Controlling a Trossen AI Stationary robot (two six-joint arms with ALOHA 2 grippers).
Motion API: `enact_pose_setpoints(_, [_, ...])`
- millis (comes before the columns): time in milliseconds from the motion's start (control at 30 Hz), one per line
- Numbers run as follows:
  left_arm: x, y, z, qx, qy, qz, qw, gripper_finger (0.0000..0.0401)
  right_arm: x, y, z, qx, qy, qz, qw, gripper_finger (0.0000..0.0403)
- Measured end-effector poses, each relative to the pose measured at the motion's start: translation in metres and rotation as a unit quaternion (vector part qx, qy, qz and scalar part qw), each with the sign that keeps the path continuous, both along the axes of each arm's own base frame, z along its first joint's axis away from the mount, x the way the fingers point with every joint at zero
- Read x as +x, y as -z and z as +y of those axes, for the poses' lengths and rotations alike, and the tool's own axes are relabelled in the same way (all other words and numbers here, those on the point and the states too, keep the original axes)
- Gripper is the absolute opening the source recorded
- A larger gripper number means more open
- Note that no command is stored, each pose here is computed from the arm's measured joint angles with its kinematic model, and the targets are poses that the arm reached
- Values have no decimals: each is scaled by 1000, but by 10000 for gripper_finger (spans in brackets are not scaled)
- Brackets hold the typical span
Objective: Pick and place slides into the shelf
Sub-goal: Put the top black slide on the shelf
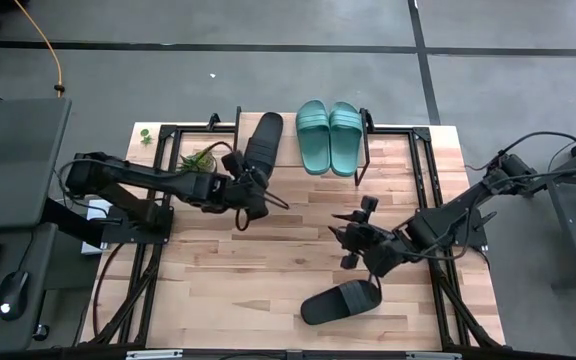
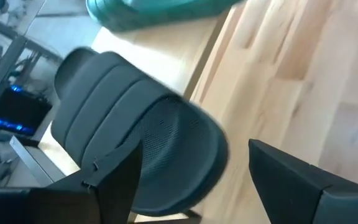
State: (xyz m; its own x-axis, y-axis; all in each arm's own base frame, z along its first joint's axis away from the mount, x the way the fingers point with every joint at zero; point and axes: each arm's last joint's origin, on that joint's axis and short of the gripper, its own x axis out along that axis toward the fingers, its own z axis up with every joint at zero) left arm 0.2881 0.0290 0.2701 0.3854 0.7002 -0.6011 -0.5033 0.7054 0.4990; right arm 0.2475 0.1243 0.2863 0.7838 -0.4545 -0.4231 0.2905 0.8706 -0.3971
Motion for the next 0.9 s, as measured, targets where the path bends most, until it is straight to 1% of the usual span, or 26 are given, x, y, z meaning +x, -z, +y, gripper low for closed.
enact_pose_setpoints(267, [-22, -34, -29, 1, 42, -77, 996, 245, 12, 1, -24, 21, 17, 17, 999, 131])
enact_pose_setpoints(433, [-34, -48, -46, -6, 73, -110, 991, 228, 21, 1, -43, 36, 10, 32, 999, 131])
enact_pose_setpoints(533, [-38, -52, -52, -7, 83, -118, 990, 219, 28, -1, -56, 39, 4, 30, 999, 131])
enact_pose_setpoints(633, [-39, -52, -55, 4, 80, -119, 990, 211, 35, -4, -70, 39, -5, 22, 999, 131])
enact_pose_setpoints(800, [-41, -51, -53, 12, 74, -106, 991, 201, 46, -11, -95, 55, -30, -2, 998, 131])
enact_pose_setpoints(900, [-41, -51, -53, 12, 74, -106, 992, 196, 49, -13, -113, 61, -30, -15, 998, 131])
